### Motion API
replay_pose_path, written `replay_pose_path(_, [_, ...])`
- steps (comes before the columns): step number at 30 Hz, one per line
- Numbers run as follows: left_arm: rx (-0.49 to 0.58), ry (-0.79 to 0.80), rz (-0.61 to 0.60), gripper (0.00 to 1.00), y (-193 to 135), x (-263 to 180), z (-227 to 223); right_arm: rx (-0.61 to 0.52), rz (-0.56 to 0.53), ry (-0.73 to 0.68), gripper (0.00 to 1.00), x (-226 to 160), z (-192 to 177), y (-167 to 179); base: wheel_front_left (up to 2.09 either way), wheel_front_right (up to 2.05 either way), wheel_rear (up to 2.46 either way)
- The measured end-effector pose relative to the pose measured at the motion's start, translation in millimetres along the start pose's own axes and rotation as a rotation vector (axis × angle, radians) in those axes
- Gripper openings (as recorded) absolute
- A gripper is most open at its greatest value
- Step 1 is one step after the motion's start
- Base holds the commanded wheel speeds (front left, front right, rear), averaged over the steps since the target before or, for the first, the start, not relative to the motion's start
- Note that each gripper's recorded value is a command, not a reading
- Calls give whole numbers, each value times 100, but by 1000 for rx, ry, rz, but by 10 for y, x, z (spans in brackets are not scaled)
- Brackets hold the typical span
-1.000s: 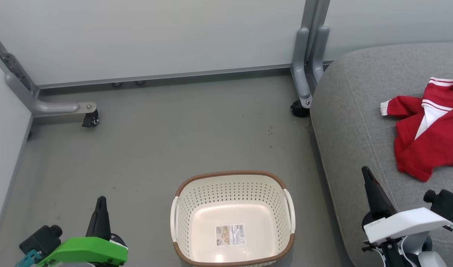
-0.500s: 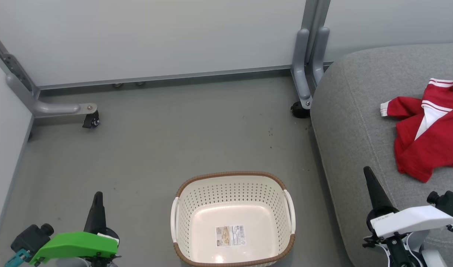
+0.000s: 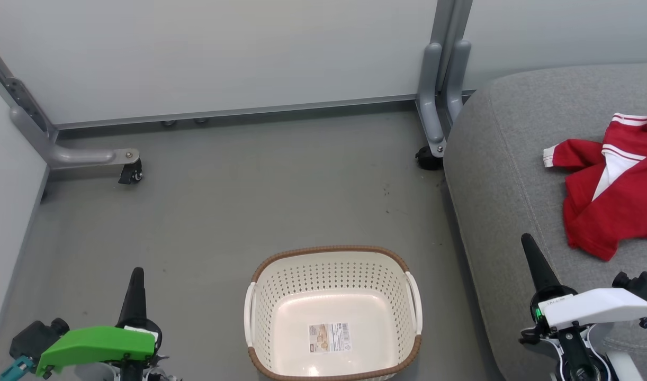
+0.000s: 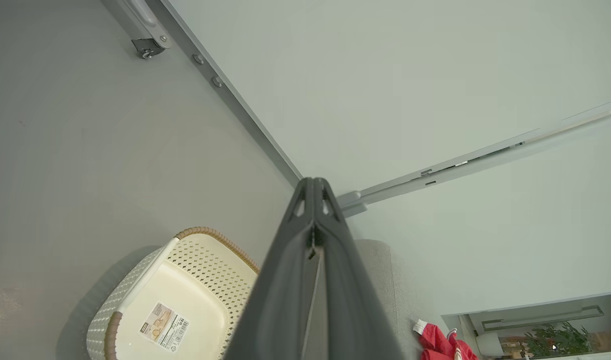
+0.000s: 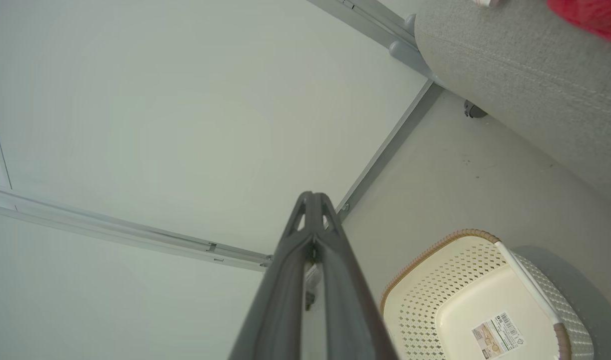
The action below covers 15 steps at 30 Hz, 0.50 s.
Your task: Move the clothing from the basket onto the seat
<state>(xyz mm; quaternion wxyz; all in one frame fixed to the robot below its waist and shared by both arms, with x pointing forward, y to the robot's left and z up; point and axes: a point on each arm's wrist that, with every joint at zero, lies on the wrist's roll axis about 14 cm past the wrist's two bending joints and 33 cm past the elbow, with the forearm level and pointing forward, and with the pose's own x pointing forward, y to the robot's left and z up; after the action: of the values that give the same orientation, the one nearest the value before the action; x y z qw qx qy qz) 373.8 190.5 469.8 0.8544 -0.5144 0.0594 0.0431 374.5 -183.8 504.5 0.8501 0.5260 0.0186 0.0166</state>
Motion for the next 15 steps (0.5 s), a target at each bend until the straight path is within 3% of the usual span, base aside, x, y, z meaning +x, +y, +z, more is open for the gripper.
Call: replay_pose_path(15, [-150,-4,-29,0,-69,32,60,140,-5,-13,0,44,45,-21,0,0,0])
